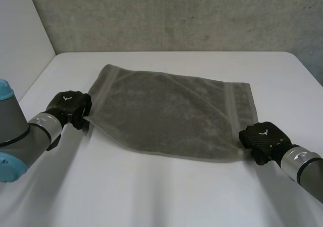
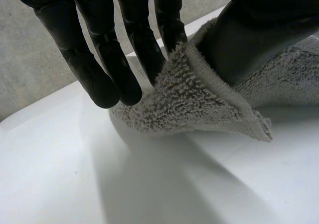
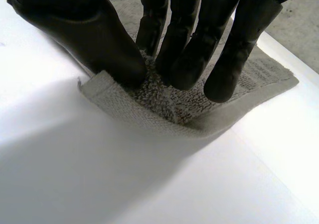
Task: Fold the towel.
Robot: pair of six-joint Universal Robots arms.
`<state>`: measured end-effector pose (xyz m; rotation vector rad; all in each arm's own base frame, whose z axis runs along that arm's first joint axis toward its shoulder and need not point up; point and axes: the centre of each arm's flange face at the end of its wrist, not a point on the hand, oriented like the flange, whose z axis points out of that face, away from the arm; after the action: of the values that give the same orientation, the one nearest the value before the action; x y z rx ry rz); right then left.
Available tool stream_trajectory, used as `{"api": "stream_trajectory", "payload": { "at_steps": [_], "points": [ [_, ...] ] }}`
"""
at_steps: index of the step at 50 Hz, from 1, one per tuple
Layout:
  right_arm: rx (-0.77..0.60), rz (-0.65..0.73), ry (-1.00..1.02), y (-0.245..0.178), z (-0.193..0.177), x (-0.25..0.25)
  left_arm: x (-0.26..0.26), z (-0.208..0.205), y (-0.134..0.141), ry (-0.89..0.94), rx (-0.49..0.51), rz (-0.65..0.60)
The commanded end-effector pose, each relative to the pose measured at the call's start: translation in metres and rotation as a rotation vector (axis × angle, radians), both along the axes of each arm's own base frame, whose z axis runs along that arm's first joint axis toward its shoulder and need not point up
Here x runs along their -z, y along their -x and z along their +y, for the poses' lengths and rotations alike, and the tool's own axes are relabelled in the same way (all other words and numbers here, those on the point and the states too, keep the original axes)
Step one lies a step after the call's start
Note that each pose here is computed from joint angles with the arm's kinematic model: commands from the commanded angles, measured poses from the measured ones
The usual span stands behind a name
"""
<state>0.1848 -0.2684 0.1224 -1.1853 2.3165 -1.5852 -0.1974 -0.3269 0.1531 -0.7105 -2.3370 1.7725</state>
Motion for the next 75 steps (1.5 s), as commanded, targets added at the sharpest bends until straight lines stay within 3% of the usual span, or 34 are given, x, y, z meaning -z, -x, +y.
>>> {"api": "stream_trajectory", "payload": {
  "at_steps": [1, 17, 25, 30, 39, 46, 52, 61, 68, 73, 75],
  "points": [
    [0.019, -0.002, 0.060, 0.002, -0.005, -0.015, -0.002, 0.000, 0.000, 0.005, -0.001, 0.002],
    [0.046, -0.048, 0.084, 0.006, -0.003, -0.070, -0.020, 0.013, -0.002, 0.046, 0.007, -0.016],
    [0.012, 0.016, -0.070, 0.014, 0.006, -0.091, -0.048, 0.033, -0.020, 0.148, -0.002, -0.109],
    [-0.048, 0.098, -0.109, 0.021, 0.017, -0.107, -0.059, 0.054, -0.024, 0.201, 0.048, -0.180],
    [-0.064, 0.014, -0.062, 0.035, 0.015, -0.159, -0.089, 0.089, -0.040, 0.292, 0.061, -0.309],
    [-0.045, -0.045, 0.000, 0.039, 0.005, -0.177, -0.106, 0.074, -0.055, 0.373, 0.029, -0.368],
    [-0.031, -0.060, -0.028, 0.042, -0.014, -0.161, -0.094, 0.060, -0.053, 0.334, 0.050, -0.356],
    [-0.090, -0.016, -0.100, 0.014, -0.041, -0.131, -0.051, 0.025, -0.009, 0.233, 0.201, -0.334],
    [-0.069, 0.100, -0.044, -0.017, -0.073, -0.117, -0.048, -0.018, 0.001, 0.260, 0.152, -0.359],
    [-0.065, 0.094, 0.089, -0.040, -0.084, -0.140, -0.081, -0.043, 0.013, 0.368, 0.103, -0.335],
    [-0.057, 0.057, 0.161, -0.049, -0.088, -0.154, -0.117, -0.053, 0.021, 0.460, 0.080, -0.262]
  ]
}}
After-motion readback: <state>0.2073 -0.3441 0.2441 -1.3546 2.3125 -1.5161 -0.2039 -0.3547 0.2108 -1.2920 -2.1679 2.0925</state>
